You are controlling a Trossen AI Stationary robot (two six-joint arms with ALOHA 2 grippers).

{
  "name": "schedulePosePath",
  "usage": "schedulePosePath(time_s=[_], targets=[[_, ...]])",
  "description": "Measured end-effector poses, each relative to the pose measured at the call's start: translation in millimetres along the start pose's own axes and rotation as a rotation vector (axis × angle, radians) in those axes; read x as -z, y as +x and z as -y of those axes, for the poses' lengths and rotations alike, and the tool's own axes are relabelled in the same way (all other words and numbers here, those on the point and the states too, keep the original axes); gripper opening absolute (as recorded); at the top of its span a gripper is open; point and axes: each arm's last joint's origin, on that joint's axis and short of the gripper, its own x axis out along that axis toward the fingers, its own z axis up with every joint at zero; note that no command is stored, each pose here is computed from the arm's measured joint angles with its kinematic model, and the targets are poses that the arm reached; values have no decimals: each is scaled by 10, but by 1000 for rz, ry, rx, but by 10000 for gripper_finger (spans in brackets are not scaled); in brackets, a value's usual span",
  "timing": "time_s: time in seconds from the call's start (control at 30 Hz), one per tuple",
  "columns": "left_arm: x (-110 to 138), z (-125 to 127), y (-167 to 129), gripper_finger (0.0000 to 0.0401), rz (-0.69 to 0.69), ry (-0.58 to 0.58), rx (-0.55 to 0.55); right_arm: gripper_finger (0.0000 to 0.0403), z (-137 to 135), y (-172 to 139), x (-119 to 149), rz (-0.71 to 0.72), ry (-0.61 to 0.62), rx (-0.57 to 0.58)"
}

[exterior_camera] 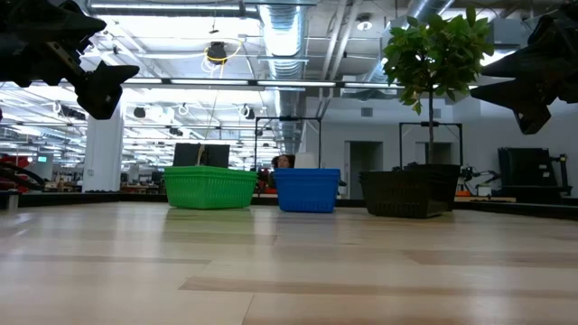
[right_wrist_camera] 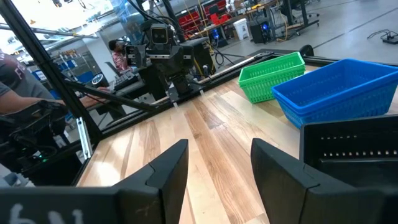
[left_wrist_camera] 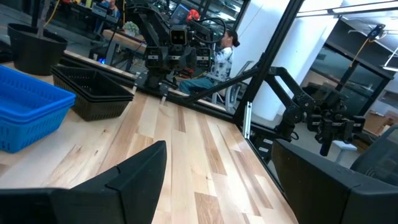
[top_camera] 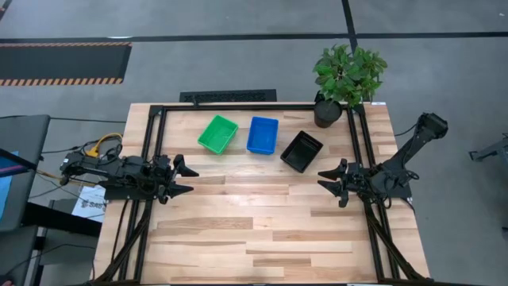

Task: Stack baskets by color
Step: Return to Home Position

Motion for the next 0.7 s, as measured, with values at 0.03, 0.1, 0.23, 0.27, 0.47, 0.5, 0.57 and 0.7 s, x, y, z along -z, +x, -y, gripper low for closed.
schedulePosePath(time_s=[0.03, 0.1, 0.23, 0.27, 0.47, 0.5, 0.57, 0.7], targets=[[0, 0, 0, 279, 0, 0, 0, 198, 0, 0, 0, 0, 0, 0], [0, 0, 0, 279, 1, 0, 0, 197, 0, 0, 0, 0, 0, 0], [-1, 0, 0, 279, 1, 0, 0, 194, 0, 0, 0, 0, 0, 0], [0, 0, 0, 279, 0, 0, 0, 194, 0, 0, 0, 0, 0, 0], [0, 0, 0, 279, 0, 0, 0, 197, 0, 0, 0, 0, 0, 0], [0, 0, 0, 279, 0, 0, 0, 197, -1, 0, -1, 0, 0, 0], [0, 0, 0, 279, 0, 0, 0, 197, 0, 0, 0, 0, 0, 0], [0, 0, 0, 279, 0, 0, 0, 194, 0, 0, 0, 0, 0, 0]])
